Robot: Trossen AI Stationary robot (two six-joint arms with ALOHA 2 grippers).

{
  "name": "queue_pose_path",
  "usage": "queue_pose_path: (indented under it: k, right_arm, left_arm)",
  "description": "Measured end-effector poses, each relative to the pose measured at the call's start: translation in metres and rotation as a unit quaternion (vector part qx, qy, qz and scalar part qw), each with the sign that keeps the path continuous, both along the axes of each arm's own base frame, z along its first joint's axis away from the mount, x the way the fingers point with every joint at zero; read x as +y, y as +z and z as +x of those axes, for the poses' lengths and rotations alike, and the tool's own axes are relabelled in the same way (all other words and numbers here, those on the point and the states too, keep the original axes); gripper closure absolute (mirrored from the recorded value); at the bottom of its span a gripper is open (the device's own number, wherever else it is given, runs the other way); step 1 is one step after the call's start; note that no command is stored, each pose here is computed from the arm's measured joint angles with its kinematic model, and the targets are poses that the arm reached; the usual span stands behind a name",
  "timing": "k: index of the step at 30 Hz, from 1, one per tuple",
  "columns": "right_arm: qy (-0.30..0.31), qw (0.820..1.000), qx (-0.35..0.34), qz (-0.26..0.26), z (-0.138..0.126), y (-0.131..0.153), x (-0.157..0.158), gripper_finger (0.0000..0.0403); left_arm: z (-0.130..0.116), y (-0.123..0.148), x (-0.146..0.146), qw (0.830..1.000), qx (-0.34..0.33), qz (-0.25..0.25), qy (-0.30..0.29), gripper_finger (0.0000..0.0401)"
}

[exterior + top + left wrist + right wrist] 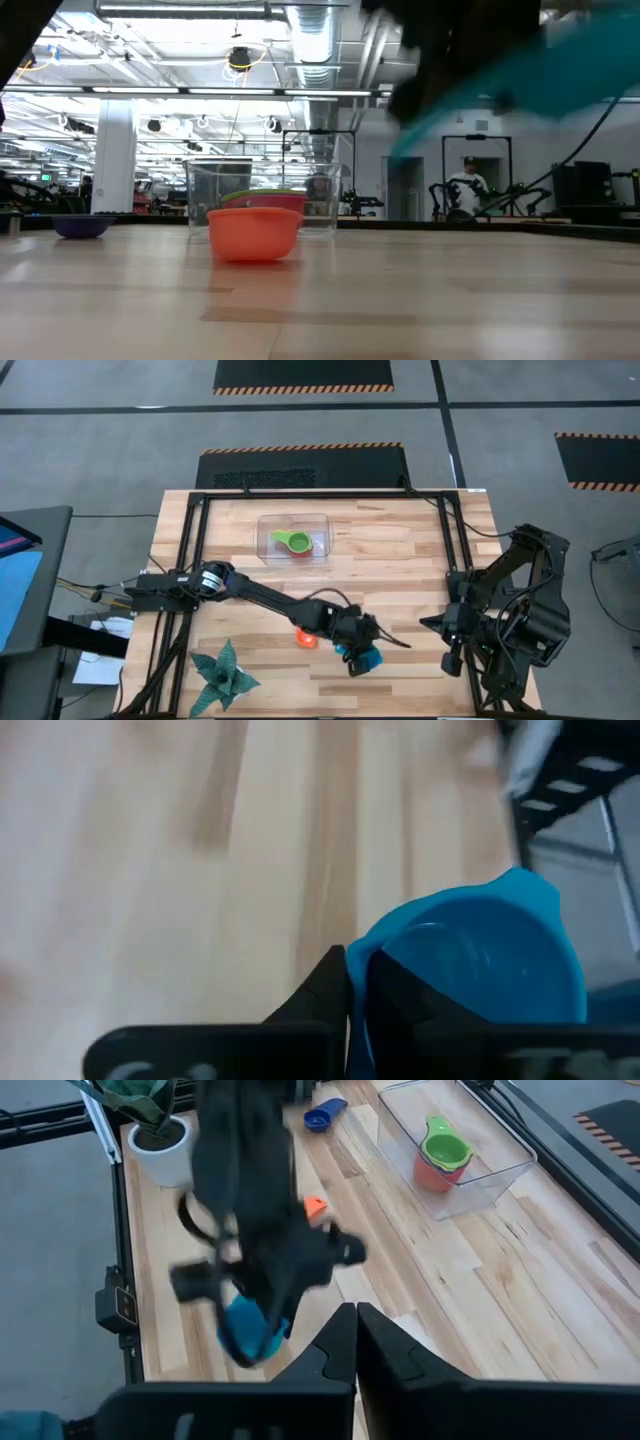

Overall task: Nest measuring cups in basket
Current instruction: Stack the light blue measuring cup on top of the green measuring cup into the transparent bin

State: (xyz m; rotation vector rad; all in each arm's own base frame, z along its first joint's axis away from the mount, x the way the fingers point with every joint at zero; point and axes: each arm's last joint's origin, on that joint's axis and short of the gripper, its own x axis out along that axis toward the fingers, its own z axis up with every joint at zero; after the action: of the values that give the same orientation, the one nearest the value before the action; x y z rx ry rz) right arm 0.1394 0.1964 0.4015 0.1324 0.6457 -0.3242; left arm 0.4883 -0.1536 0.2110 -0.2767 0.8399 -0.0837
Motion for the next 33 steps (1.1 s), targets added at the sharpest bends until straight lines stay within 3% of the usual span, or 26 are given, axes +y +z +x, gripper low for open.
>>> queue_pose_path:
  k: [4, 8, 11, 13, 15, 17, 19, 22, 25, 29, 33]
  right_arm:
    - [-0.001, 1.000, 0.000, 0.000, 0.000, 0.000, 0.000, 0.0384]
    - [-0.004, 1.000, -0.006, 0.001, 0.001, 0.000, 0.000, 0.0385]
    - [-0.014, 1.000, -0.020, -0.002, 0.004, 0.001, -0.002, 0.0382]
    - [-0.024, 0.999, -0.030, -0.008, 0.007, 0.002, -0.004, 0.0380]
    - [-0.034, 0.999, -0.039, -0.015, 0.010, 0.002, -0.007, 0.0380]
    - [-0.049, 0.997, -0.047, -0.023, 0.015, 0.003, -0.011, 0.0381]
    - [-0.064, 0.996, -0.048, -0.025, 0.020, 0.003, -0.016, 0.0384]
    - [-0.089, 0.995, -0.047, -0.026, 0.029, 0.003, -0.024, 0.0385]
    - [-0.112, 0.992, -0.046, -0.027, 0.037, 0.003, -0.032, 0.0382]
    - [-0.140, 0.989, -0.046, -0.026, 0.046, 0.003, -0.042, 0.0377]
    - [-0.166, 0.985, -0.044, -0.027, 0.054, 0.003, -0.052, 0.0380]
  left_arm:
    - [-0.009, 0.064, 0.012, 0.991, 0.023, 0.123, -0.048, 0.0399]
    - [-0.046, 0.102, 0.043, 0.956, 0.119, 0.266, -0.025, 0.0399]
    - [-0.084, 0.115, 0.073, 0.930, 0.209, 0.302, -0.008, 0.0400]
    - [-0.111, 0.120, 0.095, 0.902, 0.276, 0.332, 0.014, 0.0400]
    - [-0.128, 0.125, 0.118, 0.891, 0.287, 0.348, 0.039, 0.0400]
    - [-0.143, 0.124, 0.145, 0.895, 0.285, 0.341, 0.051, 0.0401]
    - [-0.151, 0.118, 0.172, 0.911, 0.259, 0.314, 0.070, 0.0401]
    - [-0.168, 0.097, 0.211, 0.926, 0.239, 0.277, 0.095, 0.0401]
    - [-0.180, 0.069, 0.243, 0.930, 0.229, 0.266, 0.107, 0.0401]
    - [-0.188, 0.041, 0.268, 0.940, 0.222, 0.243, 0.092, 0.0401]
    - [-0.180, 0.036, 0.274, 0.946, 0.185, 0.257, 0.069, 0.0401]
